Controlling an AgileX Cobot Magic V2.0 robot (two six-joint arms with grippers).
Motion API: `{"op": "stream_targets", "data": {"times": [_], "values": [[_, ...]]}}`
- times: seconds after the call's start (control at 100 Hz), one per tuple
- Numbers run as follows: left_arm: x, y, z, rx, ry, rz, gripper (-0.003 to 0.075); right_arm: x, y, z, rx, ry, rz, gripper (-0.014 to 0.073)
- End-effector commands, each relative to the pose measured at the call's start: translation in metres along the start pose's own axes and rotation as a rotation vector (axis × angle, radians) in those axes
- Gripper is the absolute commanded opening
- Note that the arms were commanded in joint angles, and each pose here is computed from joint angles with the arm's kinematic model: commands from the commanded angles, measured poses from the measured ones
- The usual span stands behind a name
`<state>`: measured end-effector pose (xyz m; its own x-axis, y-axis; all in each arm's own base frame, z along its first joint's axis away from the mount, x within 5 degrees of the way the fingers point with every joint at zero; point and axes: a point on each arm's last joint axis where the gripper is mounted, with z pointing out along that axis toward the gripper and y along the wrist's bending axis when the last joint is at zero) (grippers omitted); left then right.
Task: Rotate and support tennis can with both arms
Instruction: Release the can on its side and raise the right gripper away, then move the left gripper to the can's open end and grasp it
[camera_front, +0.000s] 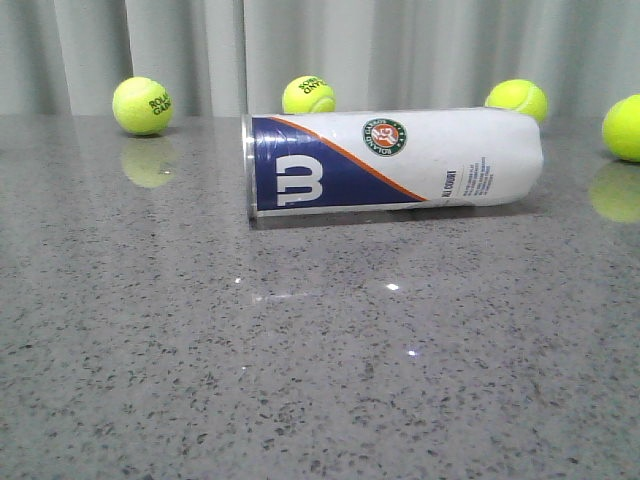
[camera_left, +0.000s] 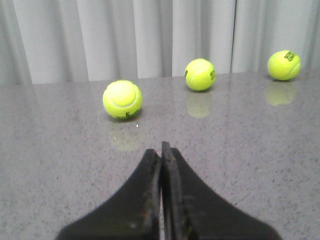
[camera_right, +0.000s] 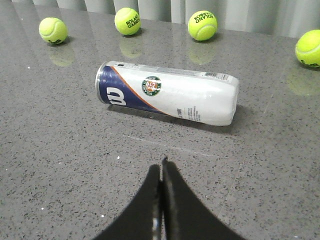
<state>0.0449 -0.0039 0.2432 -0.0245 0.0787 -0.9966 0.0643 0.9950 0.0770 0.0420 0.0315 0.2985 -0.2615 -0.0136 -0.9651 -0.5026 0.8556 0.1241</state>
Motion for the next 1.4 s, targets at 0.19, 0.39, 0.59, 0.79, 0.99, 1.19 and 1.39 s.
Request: {"op": "stream_targets", "data": {"times": [0.19, 0.39, 0.59, 0.79, 0.99, 1.19, 1.39], "values": [[-0.074, 0.000, 0.002, 0.083, 0.265, -0.045, -0.0018, -0.006, -0.001, -0.002, 0.011, -0.081, -0.008, -0.0061], [-0.088, -0.010, 0.044, 0.204, 0.466, -0.159, 0.0184, -0.006, -0.001, -0.002, 0.011, -0.081, -0.008, -0.0061], [-0.089, -0.024, 0.084, 0.345, 0.545, -0.323, 0.0521, -0.006, -0.001, -0.002, 0.011, -0.081, -0.008, -0.0061], [-0.084, -0.046, 0.118, 0.550, 0.583, -0.498, 0.0512, -0.006, -0.001, -0.002, 0.011, -0.081, -0.008, -0.0061], [-0.071, -0.072, 0.150, 0.700, 0.617, -0.657, 0.0512, -0.006, -0.001, -0.002, 0.011, -0.081, -0.008, -0.0061], [-0.048, -0.101, 0.179, 0.782, 0.681, -0.794, 0.0512, -0.006, -0.001, -0.002, 0.011, -0.081, -0.008, -0.0061], [-0.030, -0.127, 0.202, 0.878, 0.703, -0.905, 0.0512, -0.006, -0.001, -0.002, 0.011, -0.081, -0.008, -0.0061]]}}
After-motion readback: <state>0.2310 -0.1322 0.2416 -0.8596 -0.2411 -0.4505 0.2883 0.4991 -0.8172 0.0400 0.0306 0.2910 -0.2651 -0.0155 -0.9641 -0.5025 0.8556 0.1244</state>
